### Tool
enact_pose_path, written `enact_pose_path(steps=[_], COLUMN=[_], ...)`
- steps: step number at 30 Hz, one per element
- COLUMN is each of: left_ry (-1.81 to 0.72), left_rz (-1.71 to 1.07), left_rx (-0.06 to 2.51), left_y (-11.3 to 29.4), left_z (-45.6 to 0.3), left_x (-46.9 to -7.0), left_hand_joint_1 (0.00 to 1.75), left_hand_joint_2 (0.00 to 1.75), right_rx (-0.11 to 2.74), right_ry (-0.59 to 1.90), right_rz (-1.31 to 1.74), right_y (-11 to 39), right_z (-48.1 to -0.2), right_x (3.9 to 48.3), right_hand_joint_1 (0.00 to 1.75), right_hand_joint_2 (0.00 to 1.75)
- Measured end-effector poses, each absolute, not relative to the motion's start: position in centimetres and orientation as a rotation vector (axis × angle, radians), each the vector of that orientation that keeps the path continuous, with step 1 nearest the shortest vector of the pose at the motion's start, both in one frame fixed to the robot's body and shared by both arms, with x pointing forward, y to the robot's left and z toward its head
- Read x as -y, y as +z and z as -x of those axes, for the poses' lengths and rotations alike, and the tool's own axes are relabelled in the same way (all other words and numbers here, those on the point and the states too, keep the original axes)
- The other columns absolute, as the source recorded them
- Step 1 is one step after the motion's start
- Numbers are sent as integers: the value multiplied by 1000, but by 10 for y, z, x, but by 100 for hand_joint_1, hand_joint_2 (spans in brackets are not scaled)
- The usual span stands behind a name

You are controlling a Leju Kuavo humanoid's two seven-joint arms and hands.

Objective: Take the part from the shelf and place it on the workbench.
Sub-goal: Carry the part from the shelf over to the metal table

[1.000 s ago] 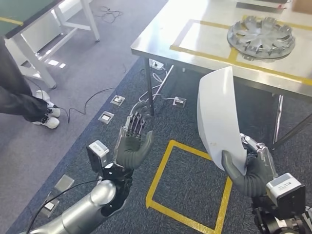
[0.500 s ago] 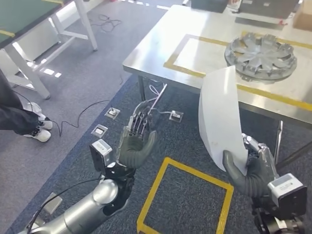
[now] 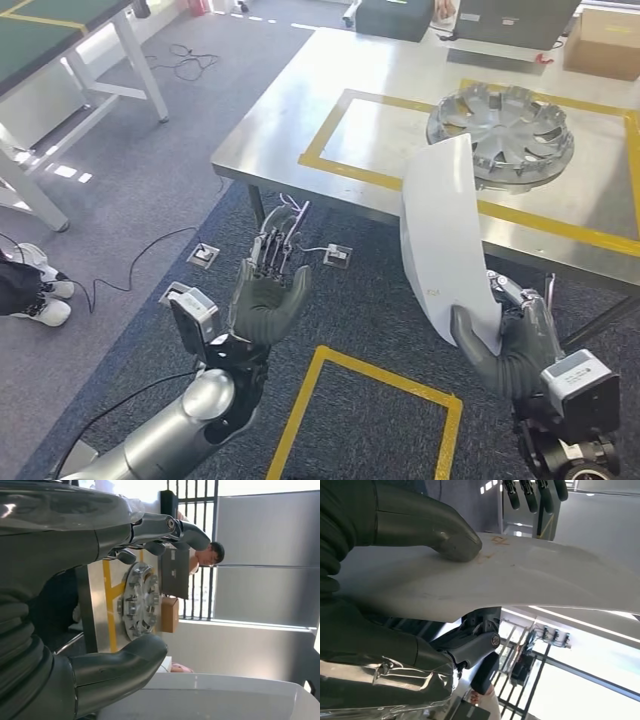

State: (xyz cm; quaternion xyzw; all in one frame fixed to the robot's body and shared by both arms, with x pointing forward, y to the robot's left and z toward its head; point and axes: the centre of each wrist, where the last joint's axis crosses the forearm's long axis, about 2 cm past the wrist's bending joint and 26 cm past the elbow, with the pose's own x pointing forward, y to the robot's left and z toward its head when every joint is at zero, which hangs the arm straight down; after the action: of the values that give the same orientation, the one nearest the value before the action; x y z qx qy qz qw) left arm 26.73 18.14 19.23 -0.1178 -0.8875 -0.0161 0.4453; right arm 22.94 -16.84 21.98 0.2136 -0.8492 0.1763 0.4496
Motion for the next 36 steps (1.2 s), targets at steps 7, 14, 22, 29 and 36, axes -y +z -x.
enact_pose_path(steps=[7,14,22,29,36], left_ry=[-39,-39,-48,-51,-50], left_rz=[294,293,299,298,299], left_rx=[2202,2201,2199,2192,2194], left_y=[194,193,194,192,194], left_z=[-268,-268,-268,-267,-268], left_x=[-181,-180,-180,-181,-180], left_hand_joint_1=[0,0,0,0,0], left_hand_joint_2=[175,175,175,175,175], right_rx=[2103,2098,2104,2100,2106], right_ry=[431,429,421,417,408], right_rz=[-525,-525,-520,-518,-514], right_y=[219,218,219,218,219], right_z=[-229,-229,-229,-229,-228], right_x=[169,169,169,169,170], right_hand_joint_1=[175,175,175,175,175], right_hand_joint_2=[175,175,175,175,175])
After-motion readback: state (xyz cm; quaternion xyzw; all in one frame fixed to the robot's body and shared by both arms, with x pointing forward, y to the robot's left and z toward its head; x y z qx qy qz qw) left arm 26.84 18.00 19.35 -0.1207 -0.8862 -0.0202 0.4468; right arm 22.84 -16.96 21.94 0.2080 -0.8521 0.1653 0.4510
